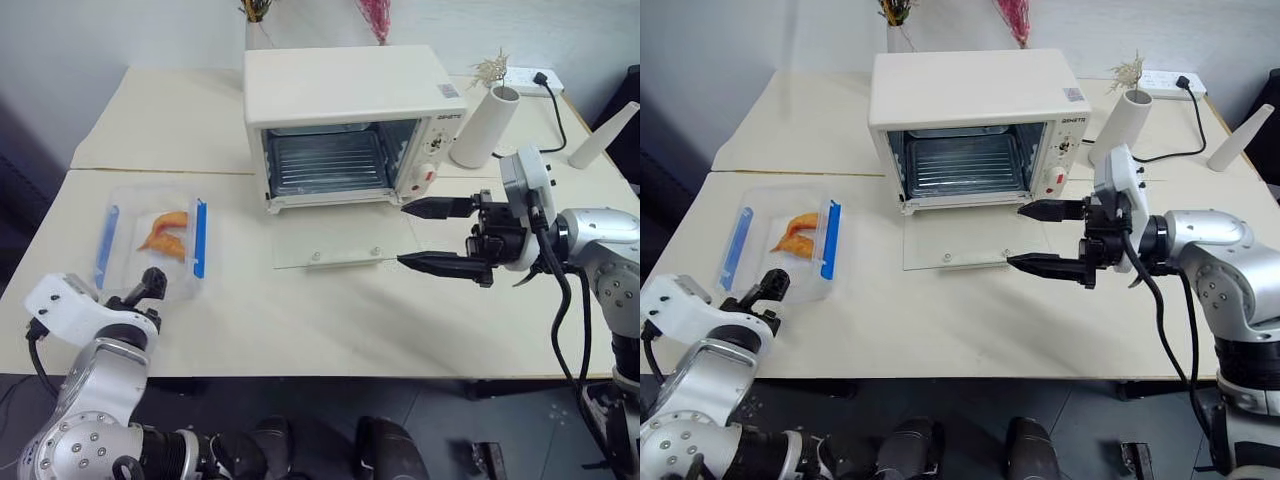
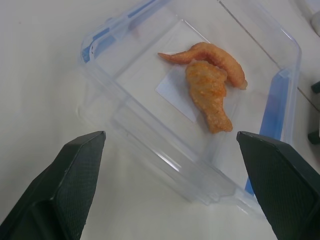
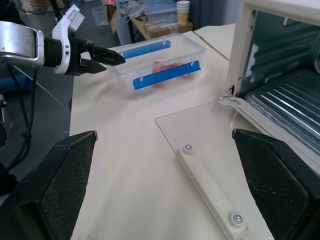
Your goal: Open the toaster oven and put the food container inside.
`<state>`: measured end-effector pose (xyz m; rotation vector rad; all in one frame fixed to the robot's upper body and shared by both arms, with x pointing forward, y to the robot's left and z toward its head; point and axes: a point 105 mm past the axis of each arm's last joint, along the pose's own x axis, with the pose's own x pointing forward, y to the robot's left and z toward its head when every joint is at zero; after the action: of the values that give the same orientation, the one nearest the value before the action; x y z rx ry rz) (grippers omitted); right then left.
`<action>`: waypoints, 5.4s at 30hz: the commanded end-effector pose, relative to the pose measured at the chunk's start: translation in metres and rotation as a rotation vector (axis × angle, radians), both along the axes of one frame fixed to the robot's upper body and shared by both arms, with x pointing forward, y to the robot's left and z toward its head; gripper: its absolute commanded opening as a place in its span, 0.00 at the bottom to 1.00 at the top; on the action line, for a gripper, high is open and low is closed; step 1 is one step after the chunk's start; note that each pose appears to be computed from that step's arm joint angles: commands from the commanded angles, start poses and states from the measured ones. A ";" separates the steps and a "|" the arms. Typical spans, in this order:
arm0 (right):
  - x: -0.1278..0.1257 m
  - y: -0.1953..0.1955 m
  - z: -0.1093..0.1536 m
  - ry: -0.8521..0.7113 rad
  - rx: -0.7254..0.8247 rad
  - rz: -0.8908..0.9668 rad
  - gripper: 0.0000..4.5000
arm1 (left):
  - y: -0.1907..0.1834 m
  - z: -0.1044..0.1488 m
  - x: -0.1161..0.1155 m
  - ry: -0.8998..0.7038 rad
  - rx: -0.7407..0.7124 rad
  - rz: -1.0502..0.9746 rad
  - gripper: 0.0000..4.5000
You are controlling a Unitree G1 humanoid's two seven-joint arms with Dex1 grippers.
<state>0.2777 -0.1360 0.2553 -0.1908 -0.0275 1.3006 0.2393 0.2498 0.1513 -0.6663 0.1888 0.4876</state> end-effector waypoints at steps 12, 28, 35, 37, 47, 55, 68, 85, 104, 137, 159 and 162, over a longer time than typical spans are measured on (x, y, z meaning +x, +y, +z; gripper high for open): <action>-0.015 -0.004 0.017 -0.061 0.050 -0.059 1.00 | 0.031 -0.017 0.039 0.142 -0.155 0.028 0.86; -0.012 -0.007 0.022 -0.060 0.062 -0.076 1.00 | 0.088 0.008 0.050 0.262 0.117 -0.149 0.10; -0.011 -0.011 0.020 -0.048 0.064 -0.102 1.00 | 0.068 0.043 0.072 0.279 0.276 -0.495 0.10; -0.011 -0.013 0.020 -0.046 0.065 -0.115 1.00 | 0.063 0.052 0.076 0.286 0.321 -0.549 0.10; -0.020 -0.027 0.014 -0.034 0.069 -0.202 1.00 | 0.026 0.094 0.094 0.244 0.453 -0.749 0.10; -0.022 -0.031 0.013 -0.035 0.074 -0.234 1.00 | -0.032 0.095 0.118 0.206 0.456 -0.900 0.10; -0.025 -0.039 0.008 -0.027 0.082 -0.293 1.00 | -0.109 0.075 0.136 0.195 0.428 -1.038 0.10; -0.025 -0.047 0.002 -0.022 0.104 -0.342 1.00 | -0.132 0.071 0.153 0.220 0.447 -0.925 0.32; -0.022 -0.049 0.001 -0.010 0.045 -0.346 1.00 | -0.131 0.157 0.117 -0.338 0.414 -1.224 0.71; -0.016 -0.006 -0.080 0.171 -0.132 -0.146 0.01 | -0.125 0.046 0.042 -0.273 0.618 -2.056 0.00; 0.012 -0.005 -0.073 0.095 -0.155 -0.112 0.01 | -0.133 0.044 0.060 -0.312 0.635 -1.952 0.00; 0.002 0.007 -0.078 0.119 -0.138 -0.072 0.01 | -0.132 0.043 0.062 -0.310 0.640 -1.949 0.00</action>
<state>0.2854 -0.1358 0.1654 -0.2230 0.2215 1.2163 0.2998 0.1176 0.1834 0.2331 0.3275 -1.3842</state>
